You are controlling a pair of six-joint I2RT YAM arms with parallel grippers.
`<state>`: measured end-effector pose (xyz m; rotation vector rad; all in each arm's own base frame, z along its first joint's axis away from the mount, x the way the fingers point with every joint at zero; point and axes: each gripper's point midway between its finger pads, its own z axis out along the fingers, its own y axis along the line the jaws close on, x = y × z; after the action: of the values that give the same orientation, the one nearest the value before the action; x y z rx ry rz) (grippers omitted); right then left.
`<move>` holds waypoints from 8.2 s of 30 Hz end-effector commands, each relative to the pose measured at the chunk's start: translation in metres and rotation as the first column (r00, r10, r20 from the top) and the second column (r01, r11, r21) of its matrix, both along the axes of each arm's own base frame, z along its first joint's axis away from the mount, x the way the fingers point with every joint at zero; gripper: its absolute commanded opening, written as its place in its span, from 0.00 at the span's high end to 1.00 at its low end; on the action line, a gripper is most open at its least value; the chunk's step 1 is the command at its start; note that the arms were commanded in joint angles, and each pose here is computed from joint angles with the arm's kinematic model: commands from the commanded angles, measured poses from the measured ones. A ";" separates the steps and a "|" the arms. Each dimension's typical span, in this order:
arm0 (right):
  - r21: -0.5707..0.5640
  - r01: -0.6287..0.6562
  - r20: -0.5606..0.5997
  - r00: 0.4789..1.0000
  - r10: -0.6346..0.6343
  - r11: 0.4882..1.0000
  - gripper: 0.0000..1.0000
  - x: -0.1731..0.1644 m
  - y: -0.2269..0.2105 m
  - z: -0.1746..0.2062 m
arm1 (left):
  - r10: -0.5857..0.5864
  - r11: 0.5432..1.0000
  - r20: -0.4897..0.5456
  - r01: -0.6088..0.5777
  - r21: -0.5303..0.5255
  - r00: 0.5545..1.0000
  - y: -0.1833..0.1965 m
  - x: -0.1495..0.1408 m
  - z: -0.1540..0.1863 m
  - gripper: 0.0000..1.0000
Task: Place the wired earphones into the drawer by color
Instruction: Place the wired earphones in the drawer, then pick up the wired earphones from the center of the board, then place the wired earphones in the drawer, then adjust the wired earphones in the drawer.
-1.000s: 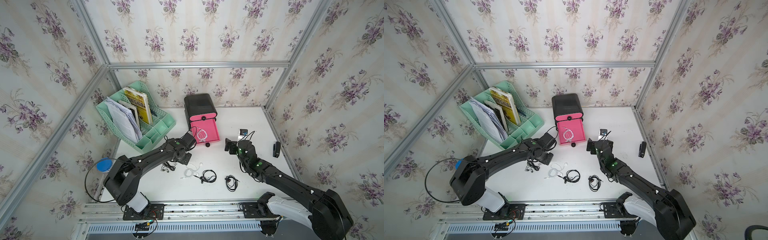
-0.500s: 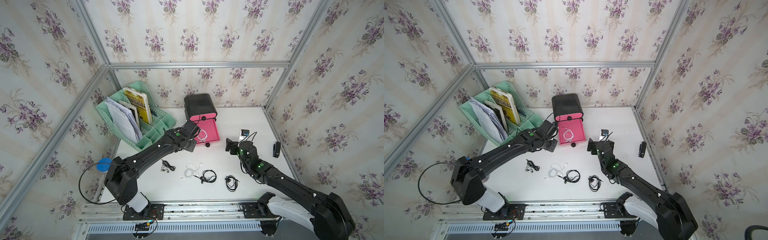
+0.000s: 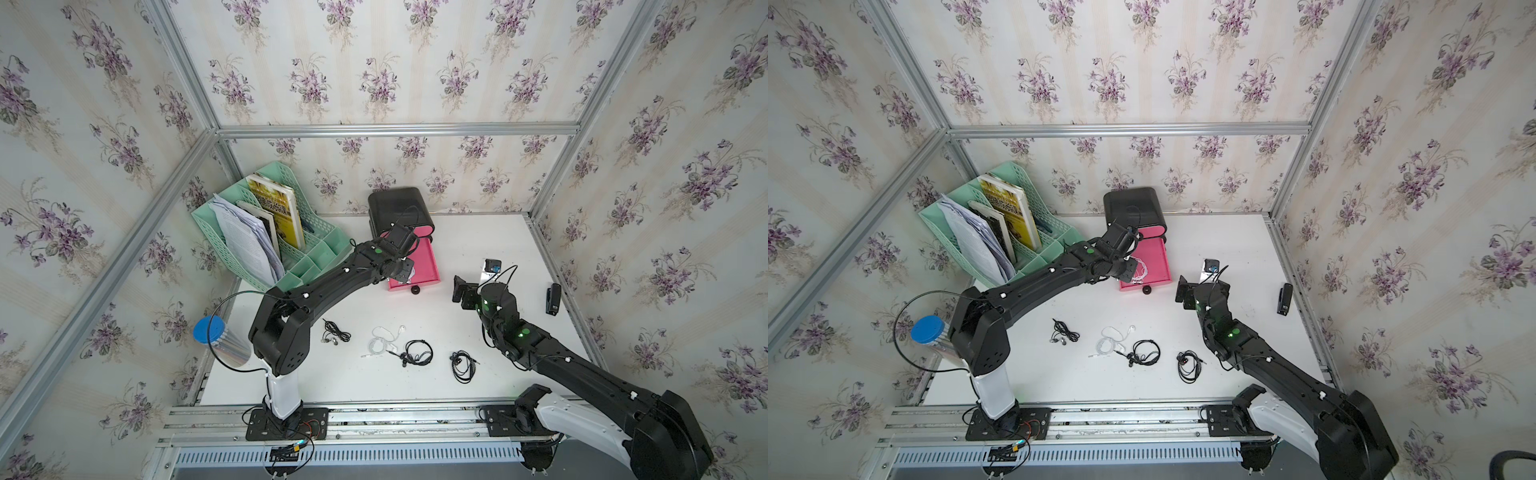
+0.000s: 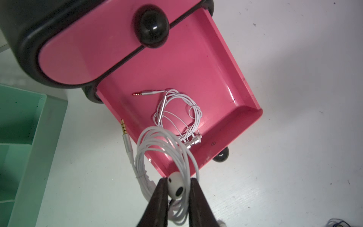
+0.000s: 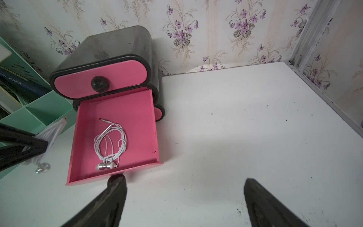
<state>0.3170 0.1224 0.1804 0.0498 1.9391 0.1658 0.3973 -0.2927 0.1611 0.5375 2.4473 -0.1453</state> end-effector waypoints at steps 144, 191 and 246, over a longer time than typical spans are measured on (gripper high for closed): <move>0.016 -0.701 -0.457 0.629 0.629 0.713 1.00 -0.077 0.233 -0.054 | 0.339 0.932 0.432 -0.361 -0.033 0.836 0.212 -0.116 0.022 0.01; 0.051 -0.361 -0.259 0.896 0.362 0.931 1.00 0.111 0.140 -0.024 | 0.333 0.936 0.424 -0.350 -0.040 0.842 0.208 -0.115 0.020 0.01; 0.090 -0.190 -0.300 0.931 0.209 0.978 0.51 0.107 0.078 -0.026 | 0.235 0.972 0.415 -0.213 -0.099 0.879 0.182 -0.116 0.021 0.01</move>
<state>0.4252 0.2109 0.1594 -0.1299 2.2273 0.4048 0.2787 -0.1044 0.1776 0.2125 2.0718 0.0367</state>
